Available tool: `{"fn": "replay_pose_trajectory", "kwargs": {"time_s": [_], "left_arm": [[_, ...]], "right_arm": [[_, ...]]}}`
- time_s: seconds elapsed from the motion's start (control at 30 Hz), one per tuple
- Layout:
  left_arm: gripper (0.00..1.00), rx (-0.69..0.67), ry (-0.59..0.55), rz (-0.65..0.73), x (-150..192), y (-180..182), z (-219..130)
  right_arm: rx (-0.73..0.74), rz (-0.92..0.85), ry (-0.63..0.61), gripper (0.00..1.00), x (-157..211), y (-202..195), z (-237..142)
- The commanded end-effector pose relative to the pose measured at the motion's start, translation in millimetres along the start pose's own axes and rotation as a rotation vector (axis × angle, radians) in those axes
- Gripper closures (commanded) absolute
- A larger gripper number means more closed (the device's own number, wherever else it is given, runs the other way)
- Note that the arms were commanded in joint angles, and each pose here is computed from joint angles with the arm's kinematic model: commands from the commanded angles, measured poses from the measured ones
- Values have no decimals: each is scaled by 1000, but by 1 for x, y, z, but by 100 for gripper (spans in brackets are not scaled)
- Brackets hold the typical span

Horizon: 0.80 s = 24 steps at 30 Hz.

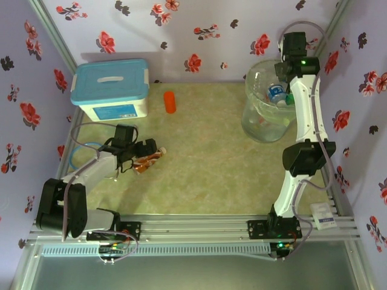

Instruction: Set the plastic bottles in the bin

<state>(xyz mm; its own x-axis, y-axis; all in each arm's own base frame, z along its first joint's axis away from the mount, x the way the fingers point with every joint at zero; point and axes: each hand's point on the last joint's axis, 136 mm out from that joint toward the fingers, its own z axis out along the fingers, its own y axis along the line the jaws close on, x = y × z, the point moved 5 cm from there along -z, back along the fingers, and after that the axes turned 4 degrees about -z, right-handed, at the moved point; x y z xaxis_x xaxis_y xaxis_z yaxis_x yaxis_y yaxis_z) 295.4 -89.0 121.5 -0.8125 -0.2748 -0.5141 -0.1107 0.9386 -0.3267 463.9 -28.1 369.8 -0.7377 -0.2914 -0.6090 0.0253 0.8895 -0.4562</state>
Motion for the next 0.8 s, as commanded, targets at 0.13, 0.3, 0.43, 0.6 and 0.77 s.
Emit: {"fn": "replay_pose_trajectory", "kwargs": {"time_s": [0.13, 0.3, 0.43, 0.6, 0.77], "left_arm": [[0, 14, -26, 4, -7, -2, -5], [0, 13, -28, 7, -8, -3, -6], [0, 14, -25, -1, -8, -2, -2], [0, 19, -21, -1, -7, -4, 0], [0, 20, -25, -1, -7, -3, -1]], "right_arm": [[-123, 86, 187, 37, 34, 18, 24], [-136, 178, 138, 16, 24, 7, -4], [-90, 223, 89, 12, 19, -9, -29], [-65, 258, 35, 19, 14, -19, -46], [3, 217, 83, 37, 20, -22, -29]]}}
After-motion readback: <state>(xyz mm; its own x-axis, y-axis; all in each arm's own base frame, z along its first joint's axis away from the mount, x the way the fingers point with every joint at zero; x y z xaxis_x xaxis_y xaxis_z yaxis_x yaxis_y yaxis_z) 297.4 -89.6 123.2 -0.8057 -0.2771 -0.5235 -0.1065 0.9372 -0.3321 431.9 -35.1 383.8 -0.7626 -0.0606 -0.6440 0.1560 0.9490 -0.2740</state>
